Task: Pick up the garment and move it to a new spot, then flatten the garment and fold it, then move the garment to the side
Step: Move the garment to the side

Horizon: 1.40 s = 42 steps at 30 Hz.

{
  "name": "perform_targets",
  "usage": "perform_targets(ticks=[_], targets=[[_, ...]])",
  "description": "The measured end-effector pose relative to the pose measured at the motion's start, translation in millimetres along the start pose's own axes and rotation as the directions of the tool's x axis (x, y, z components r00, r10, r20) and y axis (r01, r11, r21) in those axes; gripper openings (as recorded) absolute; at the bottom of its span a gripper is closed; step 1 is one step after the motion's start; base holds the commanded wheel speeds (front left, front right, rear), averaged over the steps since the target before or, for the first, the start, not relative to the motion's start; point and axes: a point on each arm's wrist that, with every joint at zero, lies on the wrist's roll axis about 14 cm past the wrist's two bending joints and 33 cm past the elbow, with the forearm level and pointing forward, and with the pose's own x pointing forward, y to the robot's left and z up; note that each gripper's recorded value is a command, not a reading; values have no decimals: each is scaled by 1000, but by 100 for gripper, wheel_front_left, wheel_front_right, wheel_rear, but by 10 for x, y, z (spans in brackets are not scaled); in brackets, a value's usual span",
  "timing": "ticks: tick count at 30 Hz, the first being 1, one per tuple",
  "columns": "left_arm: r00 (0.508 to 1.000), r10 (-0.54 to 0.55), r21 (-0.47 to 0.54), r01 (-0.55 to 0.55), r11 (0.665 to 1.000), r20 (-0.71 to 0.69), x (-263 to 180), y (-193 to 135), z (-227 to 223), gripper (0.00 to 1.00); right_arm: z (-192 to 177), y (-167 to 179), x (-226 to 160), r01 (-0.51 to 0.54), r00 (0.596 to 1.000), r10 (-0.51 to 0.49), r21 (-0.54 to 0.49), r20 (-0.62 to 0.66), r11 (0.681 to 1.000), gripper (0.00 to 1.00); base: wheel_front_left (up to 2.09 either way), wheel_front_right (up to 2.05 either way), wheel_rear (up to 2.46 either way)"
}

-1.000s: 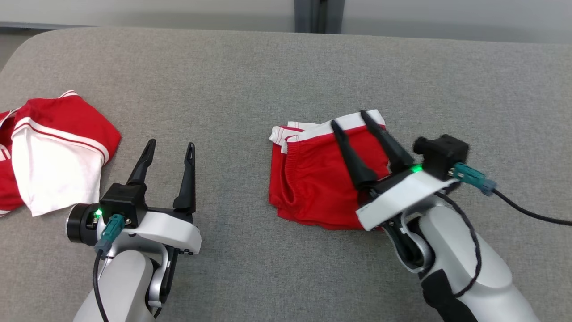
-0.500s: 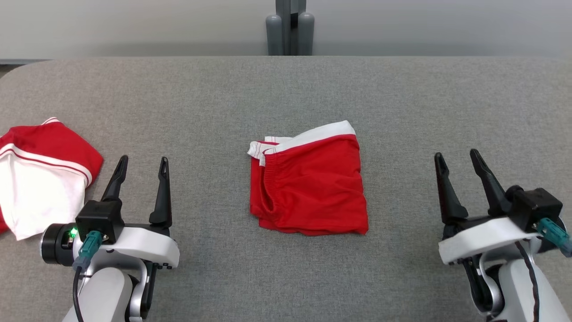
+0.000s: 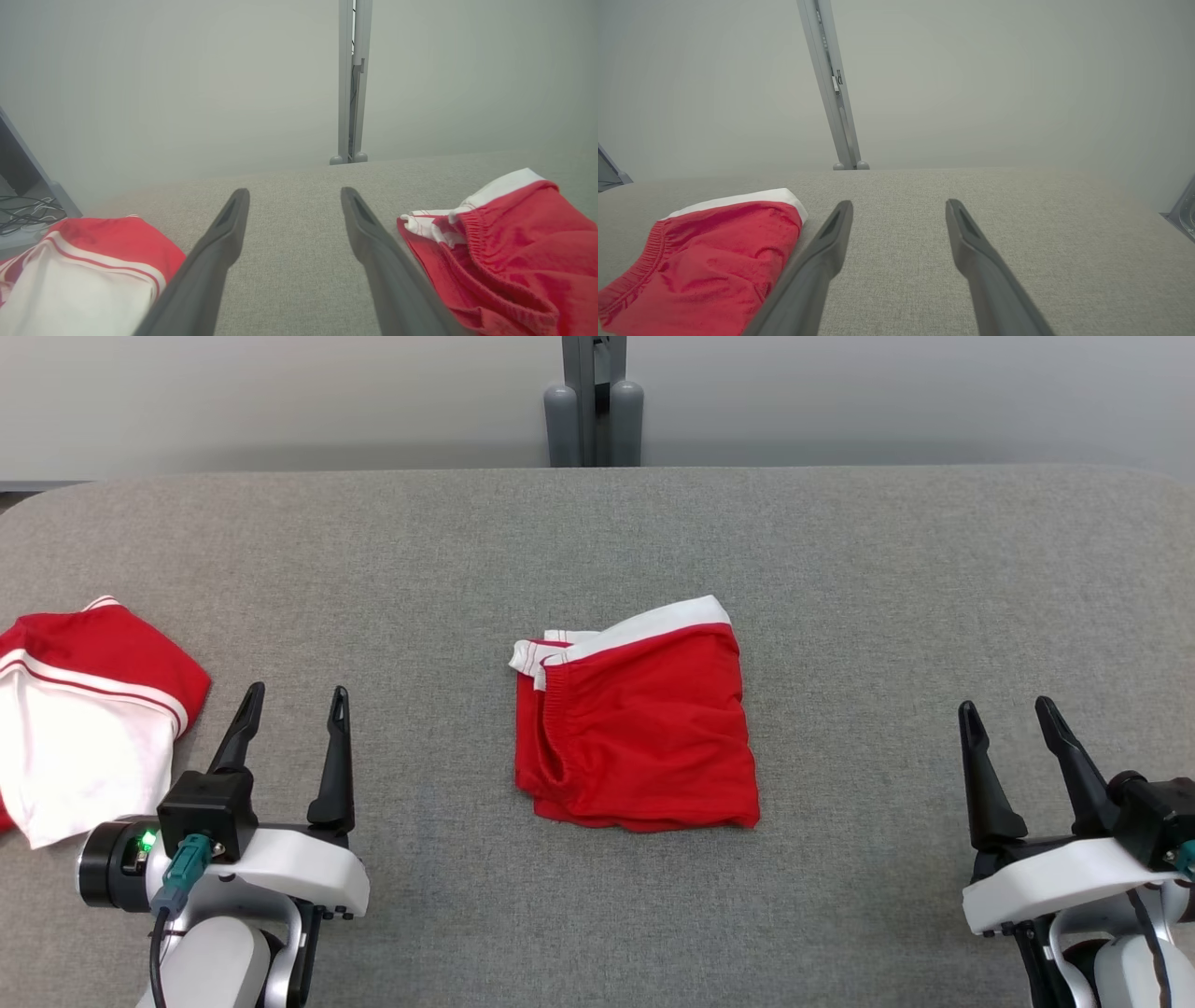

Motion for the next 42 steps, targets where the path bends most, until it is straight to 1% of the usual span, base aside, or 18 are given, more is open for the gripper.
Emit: perform_targets(ticks=[9, 12, 15, 22, 25, 30, 34, 35, 36, 37, 39, 42], targets=[[1000, 2, -2, -2, 1000, -1, -1, 2, 5, 100, -31, 49, 31, -15, 1000, 15, 0, -18, 1000, 100, 0, 0, 0], [1000, 7, -6, -7, 1000, -1, -11, 10, 2, 100, -93, 181, 108, -54, 997, 54, -1, -50, 999, 100, 0, 0, 0], [1000, 24, -9, -24, 1000, 1, -20, 60, -1, 100, -226, 384, 203, -114, 988, 114, -2, -102, 993, 100, 0, 0, 0], [995, 98, -25, -98, 995, -8, -109, 270, -64, 100, -670, 862, 328, -245, 939, 247, 36, -239, 969, 100, 0, 0, 0], [992, 127, -23, -127, 992, -7, -140, 371, -71, 100, -848, 1008, 347, -280, 914, 284, 59, -289, 958, 100, 0, 0, 0], [987, 157, -20, -158, 987, -23, -186, 467, -134, 100, -1115, 1157, 330, -309, 871, 322, 96, -371, 946, 100, 0, 0, 0], [987, 156, -23, -156, 987, -24, -169, 452, -146, 100, -1217, 1209, 302, -311, 847, 337, 130, -411, 941, 100, 0, 0, 0], [988, 154, -24, -154, 988, -25, -163, 443, -150, 100, -1230, 1220, 300, -312, 842, 340, 136, -419, 940, 48, 0, 0, 0], [988, 152, -25, -152, 988, -24, -155, 436, -151, 100, -1228, 1232, 307, -311, 840, 344, 147, -420, 939, 26, 0, 0, 0], [989, 149, -25, -150, 988, -22, -147, 429, -150, 100, -1225, 1237, 309, -310, 840, 346, 153, -419, 938, 0, 0, 0, 0], [990, 139, -27, -139, 990, -18, -118, 408, -139, 100, -1231, 1239, 300, -300, 839, 347, 176, -419, 938, 0, 0, 0, 0], [992, 129, -28, -129, 991, -9, -78, 381, -115, 100, -1186, 1217, 320, -294, 852, 342, 179, -397, 939, 0, 0, 0, 0]])
